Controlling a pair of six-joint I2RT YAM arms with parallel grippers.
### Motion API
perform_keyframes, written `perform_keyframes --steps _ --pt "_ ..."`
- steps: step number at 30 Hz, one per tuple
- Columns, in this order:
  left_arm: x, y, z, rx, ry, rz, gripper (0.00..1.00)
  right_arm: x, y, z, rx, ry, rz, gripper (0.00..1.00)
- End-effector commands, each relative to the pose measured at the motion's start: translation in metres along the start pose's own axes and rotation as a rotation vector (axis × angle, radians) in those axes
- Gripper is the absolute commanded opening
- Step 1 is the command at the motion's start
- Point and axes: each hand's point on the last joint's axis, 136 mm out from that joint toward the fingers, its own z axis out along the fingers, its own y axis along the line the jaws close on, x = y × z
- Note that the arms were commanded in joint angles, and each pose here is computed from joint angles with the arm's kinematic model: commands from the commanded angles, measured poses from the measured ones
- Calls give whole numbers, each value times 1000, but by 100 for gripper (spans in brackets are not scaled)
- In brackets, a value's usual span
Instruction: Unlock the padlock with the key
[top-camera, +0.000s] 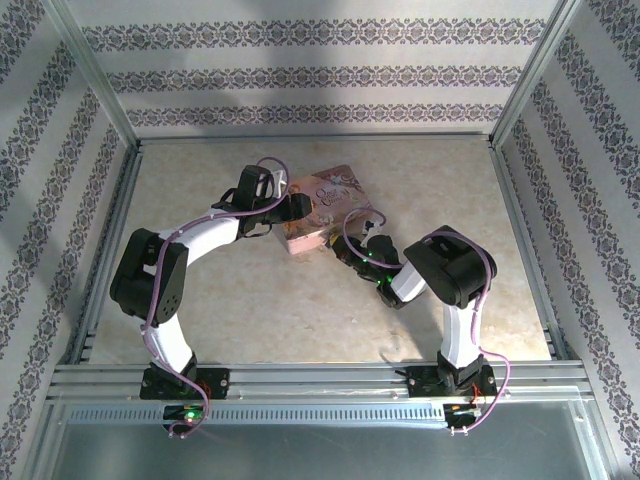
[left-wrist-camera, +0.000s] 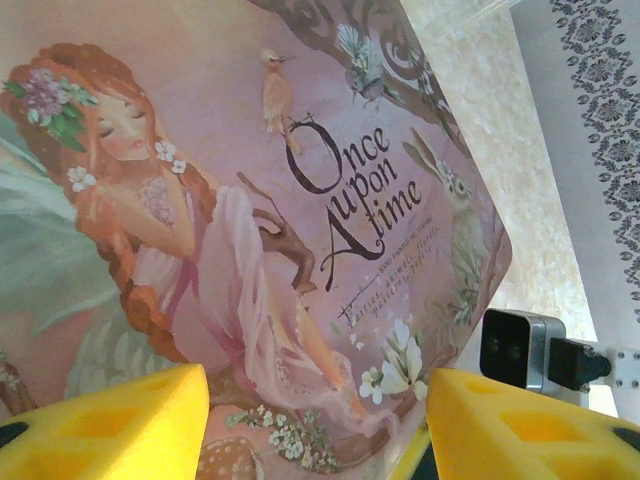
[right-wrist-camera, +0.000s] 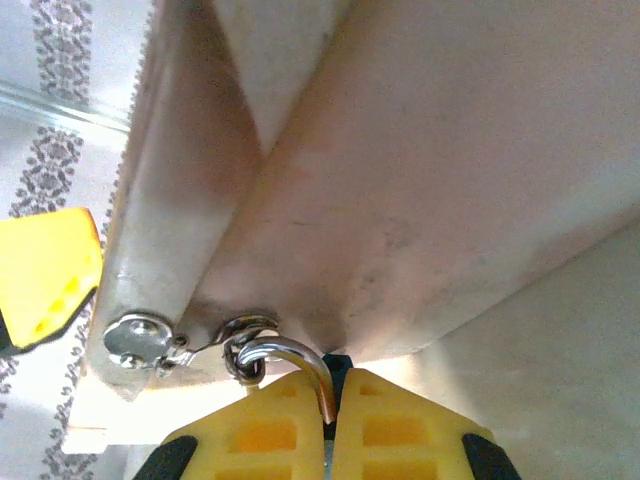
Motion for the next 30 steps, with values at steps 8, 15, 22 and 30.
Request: perform_keyframes --steps 8,15,22,30 --pt "44 38 2 -116 122 -72 60 -23 -8 1 111 -149 194 0" --pt "49 40 4 -118 126 -75 60 -37 -9 -6 193 -212 208 0" --pt "52 44 5 -123 132 -76 60 -46 -12 -7 254 -255 245 0" --pt "47 39 4 -109 118 -74 60 -54 -22 -23 335 -305 230 0"
